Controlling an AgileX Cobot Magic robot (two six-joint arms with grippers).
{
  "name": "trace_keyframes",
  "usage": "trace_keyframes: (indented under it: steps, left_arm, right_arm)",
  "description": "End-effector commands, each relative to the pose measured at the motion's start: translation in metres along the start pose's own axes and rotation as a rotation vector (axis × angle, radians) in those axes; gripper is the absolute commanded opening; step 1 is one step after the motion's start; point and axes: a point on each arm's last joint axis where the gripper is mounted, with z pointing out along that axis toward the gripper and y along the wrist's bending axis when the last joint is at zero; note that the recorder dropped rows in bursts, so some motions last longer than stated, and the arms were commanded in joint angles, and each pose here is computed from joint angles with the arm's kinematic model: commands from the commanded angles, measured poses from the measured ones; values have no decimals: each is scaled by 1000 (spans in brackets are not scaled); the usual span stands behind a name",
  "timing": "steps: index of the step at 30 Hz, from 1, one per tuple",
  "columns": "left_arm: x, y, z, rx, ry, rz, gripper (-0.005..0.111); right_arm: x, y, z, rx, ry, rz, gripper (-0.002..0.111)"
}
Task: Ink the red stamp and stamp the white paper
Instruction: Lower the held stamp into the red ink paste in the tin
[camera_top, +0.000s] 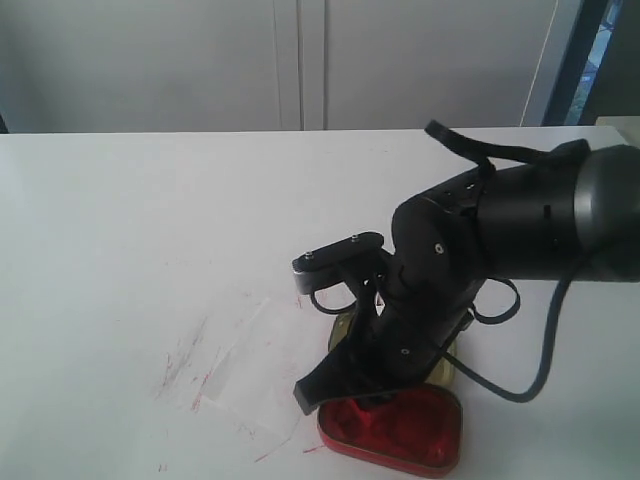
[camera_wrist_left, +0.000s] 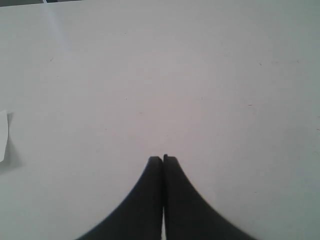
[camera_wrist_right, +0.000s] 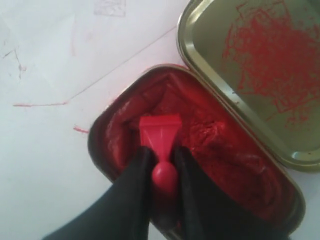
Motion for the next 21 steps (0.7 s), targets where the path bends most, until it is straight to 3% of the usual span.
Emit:
trace_keyframes:
  steps: [1, 21]
  left_arm:
    - [-1, 0, 0, -2, 4, 0, 0]
    - [-1, 0, 0, -2, 4, 0, 0]
  right_arm:
    - [1, -1, 10, 9, 30, 4, 0]
    - [32, -12, 84, 55, 255, 22, 0]
